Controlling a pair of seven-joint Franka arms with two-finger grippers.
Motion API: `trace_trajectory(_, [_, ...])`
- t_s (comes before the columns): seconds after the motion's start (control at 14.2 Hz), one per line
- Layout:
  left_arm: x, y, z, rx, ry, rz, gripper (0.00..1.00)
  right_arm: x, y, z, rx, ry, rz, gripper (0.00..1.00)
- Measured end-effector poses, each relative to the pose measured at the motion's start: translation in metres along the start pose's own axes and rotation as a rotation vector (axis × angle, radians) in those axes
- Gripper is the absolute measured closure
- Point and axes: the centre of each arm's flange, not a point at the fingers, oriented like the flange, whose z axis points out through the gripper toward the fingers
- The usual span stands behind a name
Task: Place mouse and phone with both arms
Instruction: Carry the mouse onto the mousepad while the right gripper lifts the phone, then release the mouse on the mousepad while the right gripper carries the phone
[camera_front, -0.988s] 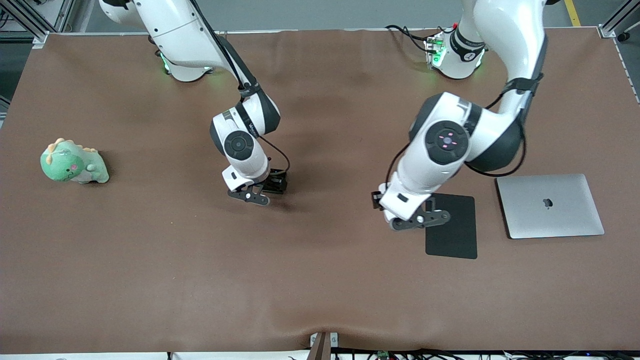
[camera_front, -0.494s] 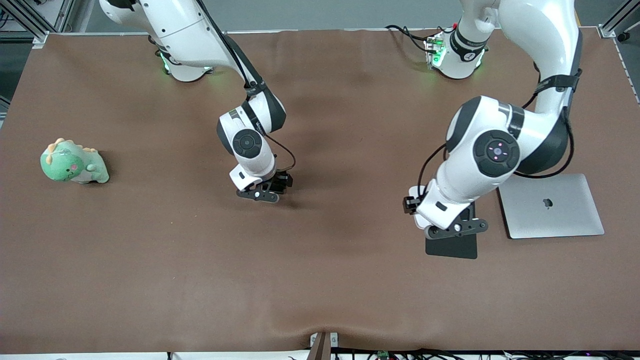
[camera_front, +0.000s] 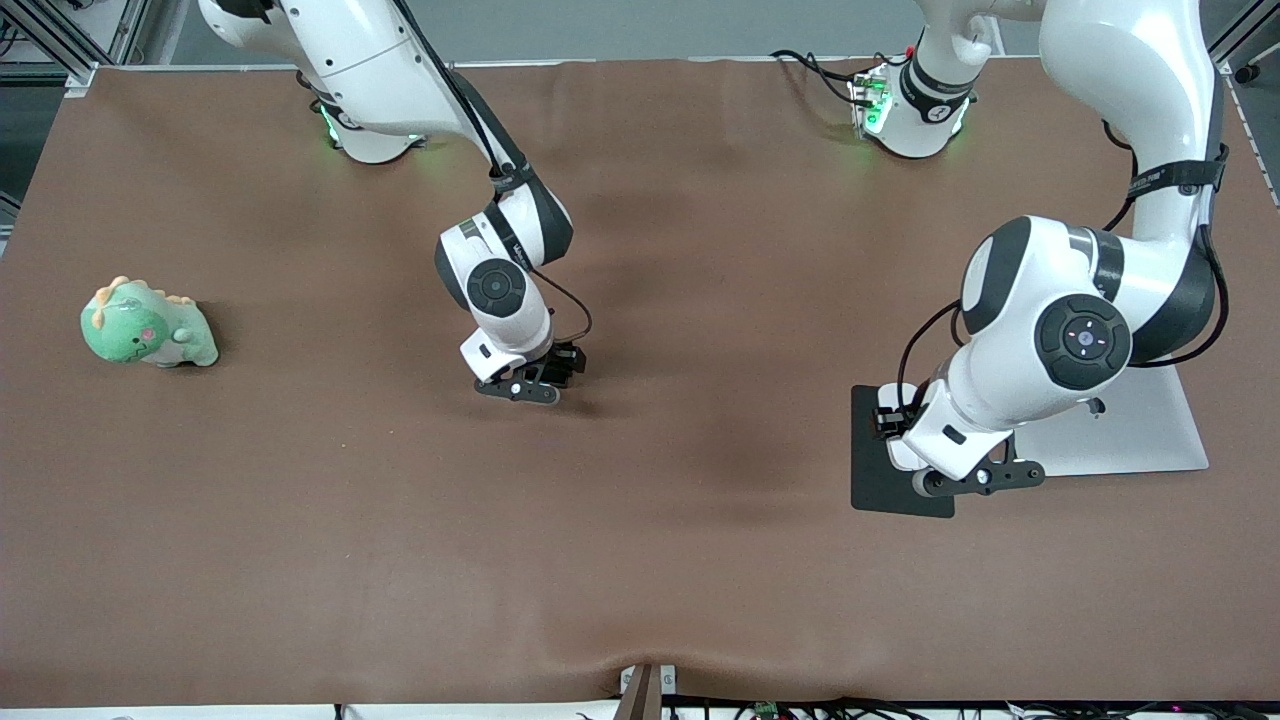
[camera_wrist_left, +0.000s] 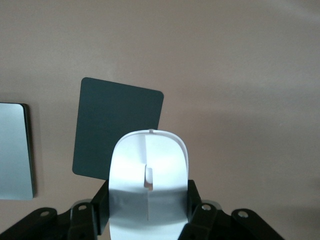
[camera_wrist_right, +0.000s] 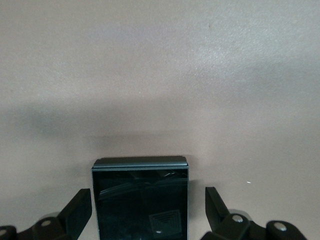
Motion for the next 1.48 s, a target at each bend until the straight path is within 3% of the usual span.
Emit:
trace_trajectory(0.28, [0.009, -0.029, 0.024, 0.076, -0.018, 0.027, 0.4, -0.004, -0.003, 0.009, -0.009, -0.006, -0.008, 0.0])
trace_trajectory(0.42, [0.015, -0.042, 0.041, 0.082, -0.036, 0.031, 0.4, -0.002, -0.004, 0.006, -0.006, -0.005, -0.004, 0.19])
trace_trajectory(0.85, [0.029, -0.038, 0.11, 0.072, -0.046, 0.044, 0.4, 0.032, 0.017, -0.033, -0.065, -0.086, 0.07, 0.2])
trace_trajectory(1.13, [0.039, -0.065, 0.127, 0.065, -0.058, 0.158, 0.4, 0.061, 0.08, -0.058, -0.053, -0.115, 0.081, 0.2])
trace_trajectory(1.48, [0.043, -0.07, 0.164, 0.048, -0.045, 0.192, 0.4, 0.053, 0.154, -0.059, -0.061, -0.165, 0.024, 0.2])
